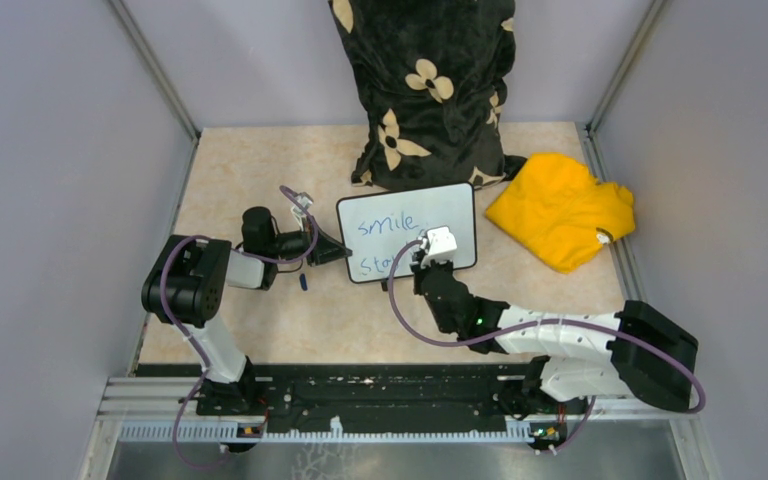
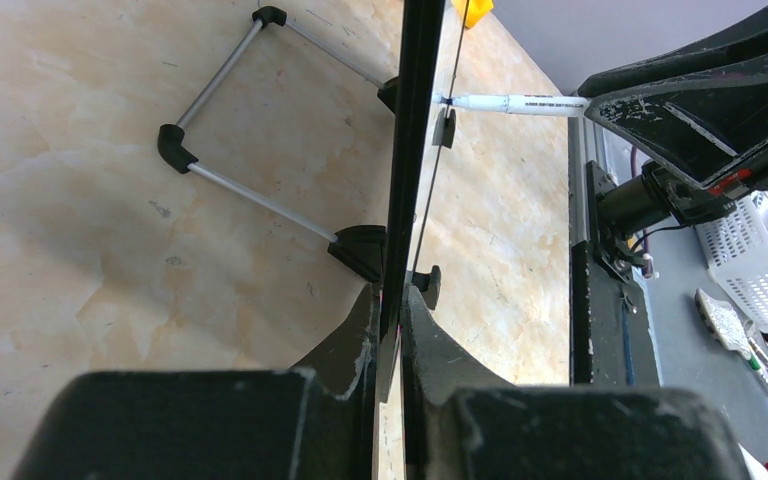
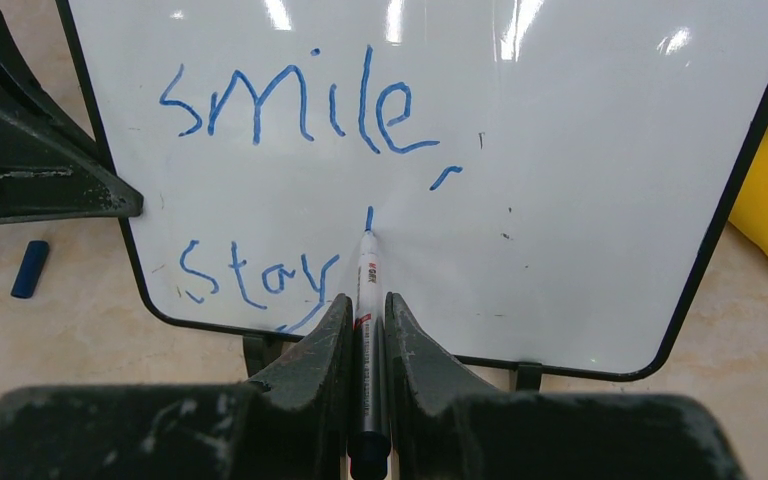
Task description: Write a sentence on the whiteboard
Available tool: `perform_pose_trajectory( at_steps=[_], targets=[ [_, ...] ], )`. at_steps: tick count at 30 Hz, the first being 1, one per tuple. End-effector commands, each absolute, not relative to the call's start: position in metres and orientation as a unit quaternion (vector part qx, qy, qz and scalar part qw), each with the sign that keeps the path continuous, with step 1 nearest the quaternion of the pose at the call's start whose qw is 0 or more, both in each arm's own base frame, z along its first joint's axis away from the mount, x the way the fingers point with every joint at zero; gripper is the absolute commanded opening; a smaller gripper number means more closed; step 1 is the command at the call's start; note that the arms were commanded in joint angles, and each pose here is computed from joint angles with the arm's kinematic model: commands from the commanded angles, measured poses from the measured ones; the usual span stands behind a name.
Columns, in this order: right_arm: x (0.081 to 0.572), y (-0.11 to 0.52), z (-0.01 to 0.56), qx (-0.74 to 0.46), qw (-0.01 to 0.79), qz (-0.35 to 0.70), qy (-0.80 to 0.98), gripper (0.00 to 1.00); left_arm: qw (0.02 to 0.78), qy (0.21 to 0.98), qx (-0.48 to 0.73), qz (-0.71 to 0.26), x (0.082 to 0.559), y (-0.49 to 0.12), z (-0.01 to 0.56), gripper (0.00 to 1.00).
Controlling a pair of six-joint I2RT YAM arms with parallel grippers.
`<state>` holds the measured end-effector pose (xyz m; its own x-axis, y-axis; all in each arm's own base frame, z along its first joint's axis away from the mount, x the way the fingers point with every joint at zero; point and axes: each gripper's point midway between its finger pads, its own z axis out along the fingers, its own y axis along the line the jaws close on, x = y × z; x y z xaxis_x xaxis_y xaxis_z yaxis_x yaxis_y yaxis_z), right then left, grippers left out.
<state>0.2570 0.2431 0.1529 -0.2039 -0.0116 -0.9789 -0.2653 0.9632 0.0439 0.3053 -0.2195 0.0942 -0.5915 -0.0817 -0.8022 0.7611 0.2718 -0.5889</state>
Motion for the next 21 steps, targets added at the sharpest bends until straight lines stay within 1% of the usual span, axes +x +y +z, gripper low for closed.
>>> perform_pose_trajectory(
  at_steps=[1, 21],
  targets=[
    [0.253, 0.242, 0.154, -0.086, 0.621, 0.111, 0.771, 0.00, 0.356, 0.715, 0.231, -0.555, 0.302, -0.223, 0.081, 0.00],
    [0.241, 0.242, 0.135, -0.096, 0.598, 0.118, 0.787, 0.00, 0.355, 0.716, 0.231, -0.555, 0.301, -0.223, 0.081, 0.00]
  ],
)
